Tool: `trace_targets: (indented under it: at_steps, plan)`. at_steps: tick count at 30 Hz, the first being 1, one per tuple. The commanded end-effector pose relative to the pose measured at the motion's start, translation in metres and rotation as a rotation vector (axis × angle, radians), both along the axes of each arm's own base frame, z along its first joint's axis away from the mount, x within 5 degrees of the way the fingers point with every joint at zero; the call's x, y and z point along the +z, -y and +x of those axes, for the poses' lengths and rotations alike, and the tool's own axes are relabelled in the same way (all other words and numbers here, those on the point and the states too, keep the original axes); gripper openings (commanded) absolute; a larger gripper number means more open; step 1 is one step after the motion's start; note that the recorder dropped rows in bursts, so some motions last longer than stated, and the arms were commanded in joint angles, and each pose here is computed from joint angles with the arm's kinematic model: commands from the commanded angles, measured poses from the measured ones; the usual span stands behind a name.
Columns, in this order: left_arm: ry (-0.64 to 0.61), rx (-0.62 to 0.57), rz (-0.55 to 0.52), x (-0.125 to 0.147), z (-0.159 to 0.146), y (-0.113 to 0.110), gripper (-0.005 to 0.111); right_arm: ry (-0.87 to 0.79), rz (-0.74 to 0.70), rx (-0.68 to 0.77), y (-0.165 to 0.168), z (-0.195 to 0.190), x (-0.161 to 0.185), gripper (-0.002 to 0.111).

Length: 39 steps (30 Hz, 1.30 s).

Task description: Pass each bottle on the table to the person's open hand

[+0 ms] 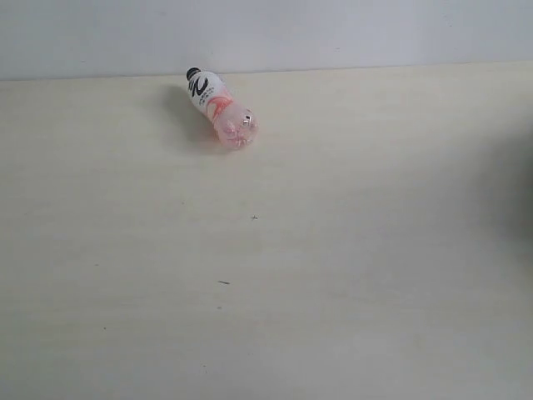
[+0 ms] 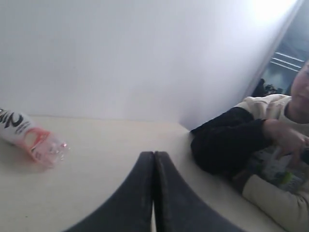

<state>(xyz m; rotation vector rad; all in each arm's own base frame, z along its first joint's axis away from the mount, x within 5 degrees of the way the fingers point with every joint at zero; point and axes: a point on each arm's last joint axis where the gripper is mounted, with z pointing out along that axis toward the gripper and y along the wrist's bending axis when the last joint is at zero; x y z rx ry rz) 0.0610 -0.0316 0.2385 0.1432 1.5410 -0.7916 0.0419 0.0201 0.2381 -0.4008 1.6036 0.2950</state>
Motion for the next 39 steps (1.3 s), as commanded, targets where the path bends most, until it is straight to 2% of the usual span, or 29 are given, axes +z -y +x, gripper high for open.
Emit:
trace_targets:
  at_steps: [1, 5, 9, 12, 16, 39]
  plan:
    - [0.106, -0.131, 0.036, -0.007, -0.015, 0.002, 0.000, 0.013, 0.003, 0.000, 0.000, 0.000, 0.000, 0.001]
    - [0.186, -0.310, 0.125, -0.012, -0.029, 0.012, 0.000, 0.013, 0.003, 0.000, 0.000, 0.000, 0.000, 0.001]
    - [0.228, -0.368, 0.179, -0.014, -0.033, 0.015, 0.000, 0.013, 0.003, 0.000, 0.000, 0.000, 0.000, 0.001]
    - [0.227, -0.356, 0.181, -0.015, -0.032, 0.015, 0.000, 0.013, 0.003, 0.000, 0.000, 0.000, 0.000, 0.001]
    - [0.226, -0.275, 0.176, -0.013, -0.027, 0.010, 0.000, 0.013, 0.003, 0.000, 0.000, 0.000, 0.000, 0.001]
    - [0.224, -0.250, 0.180, -0.013, -0.026, 0.009, 0.000, 0.011, 0.008, 0.002, 0.000, 0.000, 0.000, 0.001]
